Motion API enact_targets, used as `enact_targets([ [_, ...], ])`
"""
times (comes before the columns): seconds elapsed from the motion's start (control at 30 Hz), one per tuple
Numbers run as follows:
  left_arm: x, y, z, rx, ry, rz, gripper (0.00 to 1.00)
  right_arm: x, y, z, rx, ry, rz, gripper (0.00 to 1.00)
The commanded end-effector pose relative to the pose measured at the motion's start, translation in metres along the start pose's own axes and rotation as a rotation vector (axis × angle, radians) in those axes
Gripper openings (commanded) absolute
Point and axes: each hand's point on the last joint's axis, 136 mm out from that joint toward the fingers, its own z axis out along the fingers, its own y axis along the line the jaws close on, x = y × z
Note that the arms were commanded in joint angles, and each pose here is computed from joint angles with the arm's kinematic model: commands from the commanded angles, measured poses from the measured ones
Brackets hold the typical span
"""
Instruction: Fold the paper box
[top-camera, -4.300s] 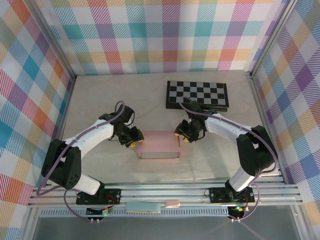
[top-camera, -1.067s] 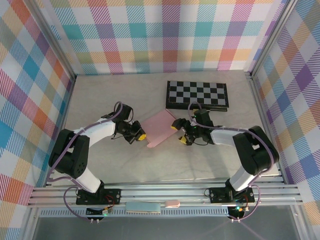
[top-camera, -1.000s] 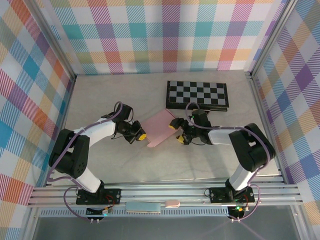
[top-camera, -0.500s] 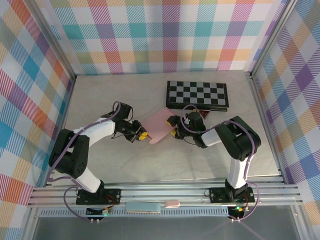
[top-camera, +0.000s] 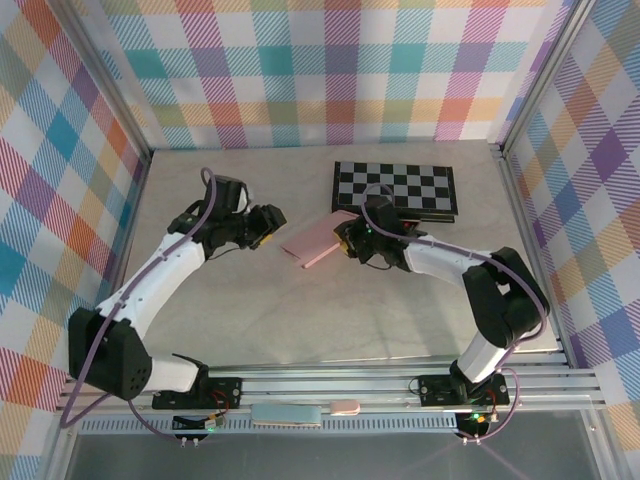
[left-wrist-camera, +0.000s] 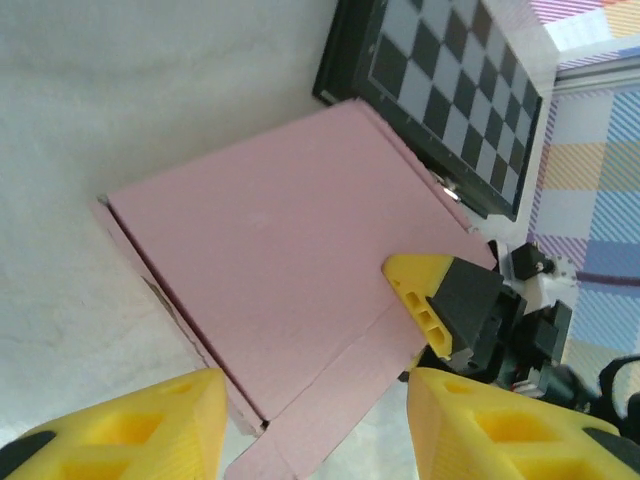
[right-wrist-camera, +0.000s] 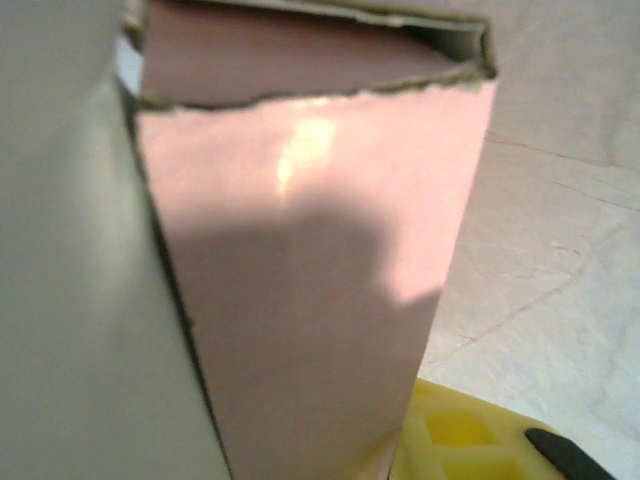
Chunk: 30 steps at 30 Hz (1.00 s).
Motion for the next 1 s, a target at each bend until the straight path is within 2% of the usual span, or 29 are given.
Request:
enact_targets([
  [0.0,0.003,0.002,-0.009,-0.049,-0.024,0.219,0.49,-0.005,-0.008,-0.025,0.158,-0.062,0.03,0.29],
  [0.1,0.015,-0.019,-0.015,-0.007,-0.034,0.448,0.49,-0.006,-0.015,-0.042,0.294,-0.084,0.085,0.28],
  [0.27,0.061,-0.052,-0.017,0.036,-0.006,0.957,0.53,-0.001,-0.024,-0.059,0.437,-0.085,0.17,0.27],
  [0.43,0.082,-0.053,0.0,0.028,0.061,1.204,0.55,0.005,-0.025,-0.066,0.503,-0.068,0.211,0.29],
  [0.6,0.099,-0.053,0.024,0.025,0.146,1.309,0.56,0.008,-0.026,-0.068,0.52,-0.052,0.224,0.3],
  [0.8,0.113,-0.064,0.048,0.061,0.201,1.274,0.57,0.012,-0.034,-0.066,0.549,-0.036,0.246,0.31],
  [0.97,0.114,-0.057,0.059,0.028,0.208,1.237,0.56,0.015,-0.036,-0.065,0.558,-0.02,0.259,0.31],
])
